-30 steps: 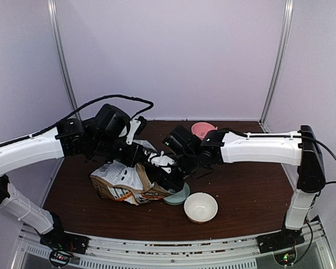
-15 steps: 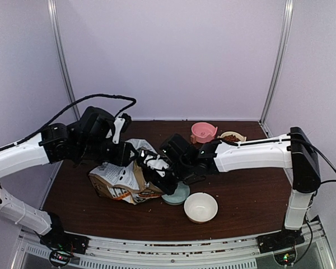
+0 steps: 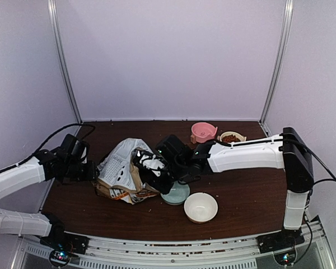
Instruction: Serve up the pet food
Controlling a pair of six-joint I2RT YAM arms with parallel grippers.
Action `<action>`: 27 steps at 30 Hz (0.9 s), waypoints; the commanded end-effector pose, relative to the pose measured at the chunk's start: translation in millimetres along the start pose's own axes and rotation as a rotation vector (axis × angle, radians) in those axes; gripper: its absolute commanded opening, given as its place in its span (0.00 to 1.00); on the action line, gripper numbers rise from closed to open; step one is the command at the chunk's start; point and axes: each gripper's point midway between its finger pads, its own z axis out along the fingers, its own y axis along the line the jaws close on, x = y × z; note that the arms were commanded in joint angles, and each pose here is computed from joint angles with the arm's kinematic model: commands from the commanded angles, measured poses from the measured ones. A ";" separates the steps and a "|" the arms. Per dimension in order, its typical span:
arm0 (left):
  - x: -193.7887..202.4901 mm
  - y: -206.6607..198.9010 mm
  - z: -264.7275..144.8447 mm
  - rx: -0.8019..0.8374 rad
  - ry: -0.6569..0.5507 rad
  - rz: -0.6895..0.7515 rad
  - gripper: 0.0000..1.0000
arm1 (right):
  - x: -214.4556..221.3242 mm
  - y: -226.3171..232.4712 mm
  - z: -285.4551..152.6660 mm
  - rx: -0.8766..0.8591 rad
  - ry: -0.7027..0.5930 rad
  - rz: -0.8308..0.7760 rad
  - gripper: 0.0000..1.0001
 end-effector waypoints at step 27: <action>-35.5 -58.4 -62.8 0.302 -0.123 0.088 0.81 | -81.2 8.1 -38.0 -0.013 -0.514 -0.042 0.00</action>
